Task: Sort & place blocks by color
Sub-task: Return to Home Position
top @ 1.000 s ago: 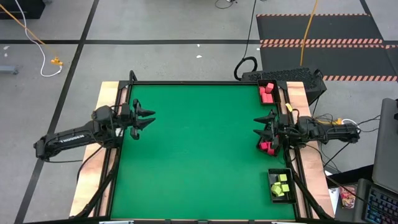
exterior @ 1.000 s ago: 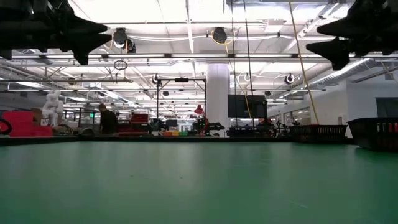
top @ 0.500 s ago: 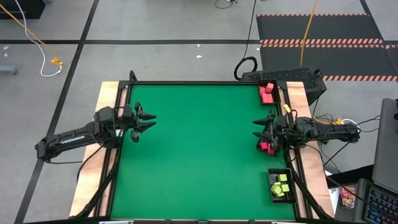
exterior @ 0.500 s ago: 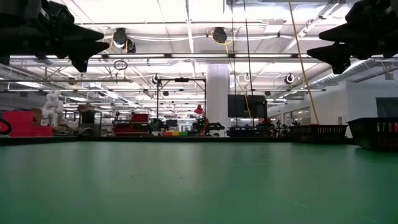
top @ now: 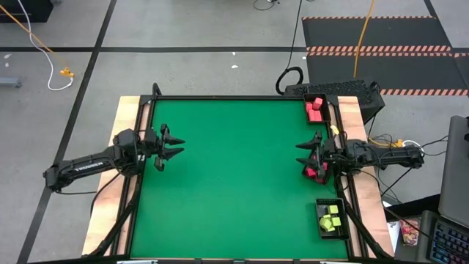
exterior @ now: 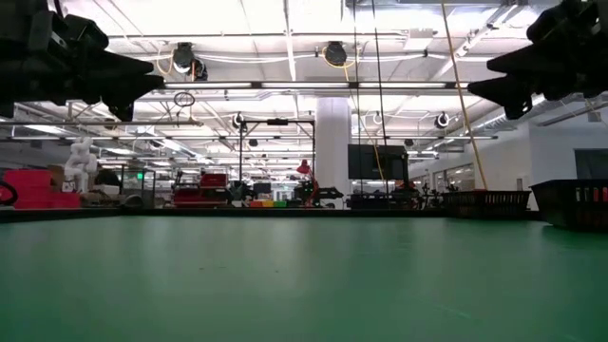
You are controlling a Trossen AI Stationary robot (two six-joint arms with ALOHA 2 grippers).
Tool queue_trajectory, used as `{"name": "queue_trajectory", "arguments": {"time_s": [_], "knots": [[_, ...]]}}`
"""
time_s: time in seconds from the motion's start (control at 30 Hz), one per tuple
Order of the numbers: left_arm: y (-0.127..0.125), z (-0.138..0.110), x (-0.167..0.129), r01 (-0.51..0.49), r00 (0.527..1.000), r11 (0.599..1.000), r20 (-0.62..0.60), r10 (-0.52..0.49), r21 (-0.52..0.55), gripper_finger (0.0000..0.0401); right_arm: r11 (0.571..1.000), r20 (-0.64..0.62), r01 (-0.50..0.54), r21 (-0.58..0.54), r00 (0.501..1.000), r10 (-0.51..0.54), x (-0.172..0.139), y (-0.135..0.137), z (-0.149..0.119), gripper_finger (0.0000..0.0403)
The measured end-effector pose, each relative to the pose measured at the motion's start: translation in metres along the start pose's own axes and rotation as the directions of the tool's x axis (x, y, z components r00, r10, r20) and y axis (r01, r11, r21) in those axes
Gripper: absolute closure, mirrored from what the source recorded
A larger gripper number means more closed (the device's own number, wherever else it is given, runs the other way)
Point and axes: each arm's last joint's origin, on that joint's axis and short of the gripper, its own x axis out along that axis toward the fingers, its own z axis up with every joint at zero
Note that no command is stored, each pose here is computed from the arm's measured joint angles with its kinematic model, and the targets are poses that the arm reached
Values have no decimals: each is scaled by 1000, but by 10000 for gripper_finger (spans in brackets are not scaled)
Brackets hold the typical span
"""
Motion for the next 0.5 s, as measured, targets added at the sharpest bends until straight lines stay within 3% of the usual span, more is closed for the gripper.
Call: {"name": "queue_trajectory", "arguments": {"time_s": [0.07, 0.17, 0.3, 0.5], "knots": [[0, 0, 0, 0, 1000, 1000, -3, 0, 6, 254, 1000, 25, -4, -1, 1000, 4, 4, -1, -9, 149], [0, -2, 0, -4, 1000, 1000, -24, 4, 11, 254, 1000, 122, -9, 0, 992, 9, 4, 0, -2, 149], [1, -4, 0, -7, 999, 1000, -39, 7, 4, 254, 1000, 144, 13, -12, 989, -11, 4, 0, 0, 149], [1, -5, 0, -5, 999, 996, -45, 9, 87, 254, 1000, 182, 12, -25, 983, -7, 3, 0, 4, 149]]}}
